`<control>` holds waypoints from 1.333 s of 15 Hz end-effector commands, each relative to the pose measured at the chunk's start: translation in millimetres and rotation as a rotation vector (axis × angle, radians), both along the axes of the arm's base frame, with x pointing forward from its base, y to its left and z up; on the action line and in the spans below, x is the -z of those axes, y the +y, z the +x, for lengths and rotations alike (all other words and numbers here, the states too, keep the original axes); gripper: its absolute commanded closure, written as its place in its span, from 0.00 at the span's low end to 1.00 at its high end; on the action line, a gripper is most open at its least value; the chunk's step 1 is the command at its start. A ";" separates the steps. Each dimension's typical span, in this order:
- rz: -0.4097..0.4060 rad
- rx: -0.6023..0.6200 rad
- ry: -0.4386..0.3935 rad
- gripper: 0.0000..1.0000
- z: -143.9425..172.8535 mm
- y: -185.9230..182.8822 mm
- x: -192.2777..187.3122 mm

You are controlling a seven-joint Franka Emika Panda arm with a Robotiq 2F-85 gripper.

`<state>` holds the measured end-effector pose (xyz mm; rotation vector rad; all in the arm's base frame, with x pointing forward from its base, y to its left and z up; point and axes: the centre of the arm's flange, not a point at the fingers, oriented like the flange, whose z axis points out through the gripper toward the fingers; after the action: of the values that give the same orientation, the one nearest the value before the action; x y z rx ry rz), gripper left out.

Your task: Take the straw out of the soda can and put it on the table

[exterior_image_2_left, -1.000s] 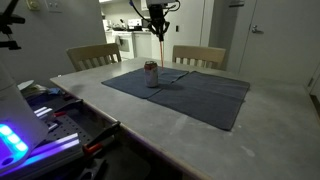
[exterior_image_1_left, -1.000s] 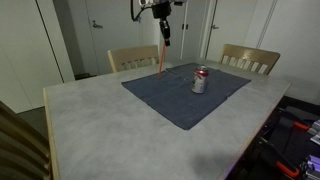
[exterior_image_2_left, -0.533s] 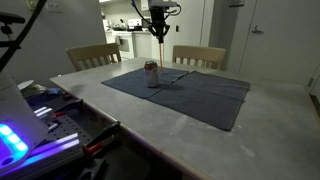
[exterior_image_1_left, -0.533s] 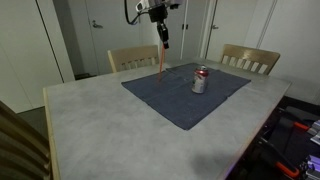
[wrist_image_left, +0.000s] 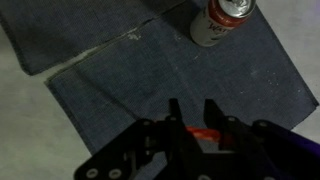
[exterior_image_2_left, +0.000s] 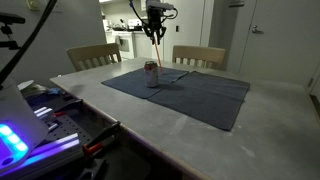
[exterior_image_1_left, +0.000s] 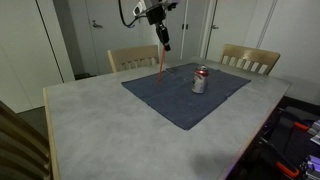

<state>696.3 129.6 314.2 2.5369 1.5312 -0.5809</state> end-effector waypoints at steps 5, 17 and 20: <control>-0.009 0.060 0.078 0.09 -13.0 -4.9 -15.3; -0.065 0.139 -0.044 0.00 -25.9 -51.4 -112.3; -0.045 0.106 -0.080 0.00 -29.4 -62.5 -122.3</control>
<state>681.0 81.2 429.2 2.6123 1.3092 -0.5459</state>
